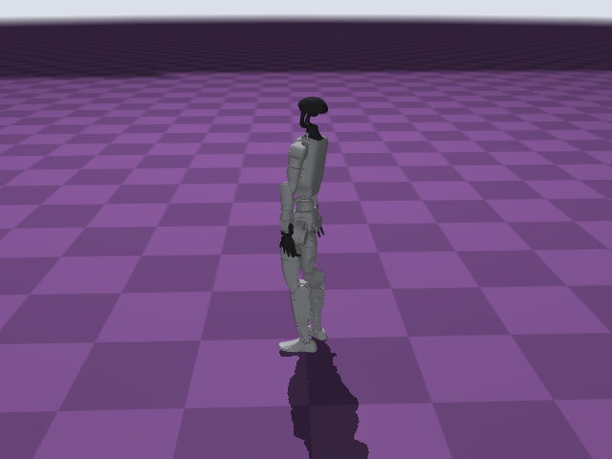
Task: In place motions
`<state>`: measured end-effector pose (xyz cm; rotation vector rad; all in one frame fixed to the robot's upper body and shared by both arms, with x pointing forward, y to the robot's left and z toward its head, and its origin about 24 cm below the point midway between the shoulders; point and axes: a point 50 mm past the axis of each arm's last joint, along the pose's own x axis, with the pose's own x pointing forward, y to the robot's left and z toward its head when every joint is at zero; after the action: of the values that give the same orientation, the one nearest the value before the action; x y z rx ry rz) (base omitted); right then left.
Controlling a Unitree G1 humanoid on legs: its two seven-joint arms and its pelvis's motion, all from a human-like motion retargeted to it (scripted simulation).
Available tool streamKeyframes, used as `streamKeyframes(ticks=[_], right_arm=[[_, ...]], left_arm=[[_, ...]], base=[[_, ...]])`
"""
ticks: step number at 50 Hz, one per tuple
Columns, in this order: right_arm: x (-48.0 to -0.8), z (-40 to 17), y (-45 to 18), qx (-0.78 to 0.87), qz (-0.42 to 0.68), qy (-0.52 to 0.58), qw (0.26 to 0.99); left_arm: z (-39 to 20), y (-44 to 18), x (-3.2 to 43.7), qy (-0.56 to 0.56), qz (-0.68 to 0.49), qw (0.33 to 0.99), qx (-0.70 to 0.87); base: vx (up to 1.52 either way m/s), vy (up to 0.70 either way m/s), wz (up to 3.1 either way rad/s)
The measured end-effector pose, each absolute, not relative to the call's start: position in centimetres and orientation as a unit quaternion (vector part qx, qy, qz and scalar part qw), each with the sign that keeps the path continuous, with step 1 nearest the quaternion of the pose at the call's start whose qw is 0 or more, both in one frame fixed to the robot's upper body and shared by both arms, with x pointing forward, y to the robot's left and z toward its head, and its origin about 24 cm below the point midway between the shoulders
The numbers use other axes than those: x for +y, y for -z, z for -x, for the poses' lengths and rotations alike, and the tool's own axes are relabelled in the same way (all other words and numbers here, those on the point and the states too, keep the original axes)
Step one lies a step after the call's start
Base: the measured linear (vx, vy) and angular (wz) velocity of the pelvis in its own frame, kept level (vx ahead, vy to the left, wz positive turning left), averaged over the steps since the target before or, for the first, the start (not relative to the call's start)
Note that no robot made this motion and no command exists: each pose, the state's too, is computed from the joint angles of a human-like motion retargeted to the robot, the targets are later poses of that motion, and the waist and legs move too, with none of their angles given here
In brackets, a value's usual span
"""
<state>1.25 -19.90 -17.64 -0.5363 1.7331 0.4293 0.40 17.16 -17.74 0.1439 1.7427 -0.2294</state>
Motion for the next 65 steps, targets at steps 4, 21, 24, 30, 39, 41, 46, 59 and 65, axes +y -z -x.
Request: streamKeyframes(ticks=[4,21,24,30,39,41,46,59,65], right_arm=[[-19.7,-2.6,17.7,0.726,0.256,-0.201,0.606],[-19.7,-2.6,17.6,0.735,0.211,-0.201,0.612],[-19.9,-1.8,17.6,0.743,0.211,-0.197,0.604],[-20.1,-0.4,17.5,0.759,0.213,-0.198,0.583],[-20.1,-0.4,17.5,0.758,0.215,-0.199,0.583],[-20.1,-0.7,17.5,0.755,0.216,-0.201,0.585],[-19.9,-1.4,17.6,0.747,0.218,-0.204,0.594],[-19.6,-2.1,17.7,0.738,0.22,-0.216,0.601],[-19.6,-1.8,17.7,0.741,0.219,-0.216,0.597]], left_arm=[[-0.3,17.7,17.1,0.102,-0.066,0.635,0.763],[-0.5,17.8,16.8,0.112,-0.064,0.636,0.761],[-0.5,17.8,16.9,0.111,-0.065,0.635,0.761],[-0.2,17.7,16.9,0.11,-0.061,0.633,0.764],[0.4,17.7,17.0,0.108,-0.06,0.627,0.769],[0.4,17.7,17.0,0.107,-0.059,0.626,0.77],[0.4,17.7,17.0,0.106,-0.057,0.626,0.77],[-0.3,17.8,16.7,0.111,-0.057,0.635,0.763],[-0.3,17.8,16.8,0.111,-0.057,0.636,0.762]], base=[[0.0,0.0,0.0],[0.0,0.0,0.0],[0.0,0.0,0.0],[0.0,0.0,0.0],[-0.01,0.0,-0.02],[0.0,0.0,0.0],[0.0,0.0,0.0],[0.0,0.0,0.0],[0.0,0.0,0.0]])
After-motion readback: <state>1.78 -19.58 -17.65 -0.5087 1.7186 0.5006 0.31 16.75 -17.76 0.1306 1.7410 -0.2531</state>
